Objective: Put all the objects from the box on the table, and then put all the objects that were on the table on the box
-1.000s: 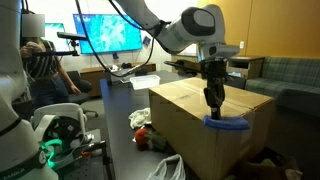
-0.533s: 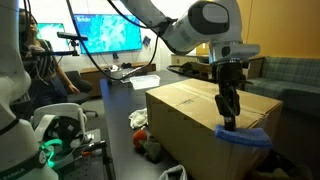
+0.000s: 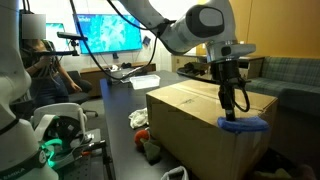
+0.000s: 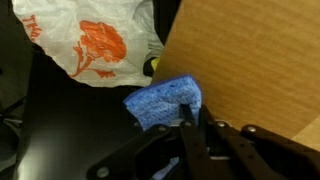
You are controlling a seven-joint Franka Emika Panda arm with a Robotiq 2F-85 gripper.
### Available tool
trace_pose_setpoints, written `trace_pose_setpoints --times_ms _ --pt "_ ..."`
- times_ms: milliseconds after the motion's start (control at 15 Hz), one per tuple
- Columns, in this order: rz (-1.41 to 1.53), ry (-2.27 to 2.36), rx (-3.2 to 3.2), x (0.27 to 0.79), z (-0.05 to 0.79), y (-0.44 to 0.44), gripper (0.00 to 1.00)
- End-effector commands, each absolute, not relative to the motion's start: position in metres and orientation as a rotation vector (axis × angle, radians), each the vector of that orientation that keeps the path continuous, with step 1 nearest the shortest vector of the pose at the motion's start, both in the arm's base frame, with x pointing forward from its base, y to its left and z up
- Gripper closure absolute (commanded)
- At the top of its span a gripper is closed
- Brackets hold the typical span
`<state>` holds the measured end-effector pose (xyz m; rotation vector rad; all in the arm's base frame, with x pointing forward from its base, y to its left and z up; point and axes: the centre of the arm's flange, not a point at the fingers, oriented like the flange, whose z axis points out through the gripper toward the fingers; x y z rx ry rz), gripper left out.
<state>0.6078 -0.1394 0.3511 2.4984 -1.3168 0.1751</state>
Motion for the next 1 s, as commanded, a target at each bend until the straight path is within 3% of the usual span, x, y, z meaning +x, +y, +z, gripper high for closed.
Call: trace_pose_setpoints --times_ms 0,933 --pt "0.130 -1.361 2.593 0.622 0.329 -0.098 0.91" --pt "-0.045 -1.144 3.034 0.663 0.324 0.053 0.90"
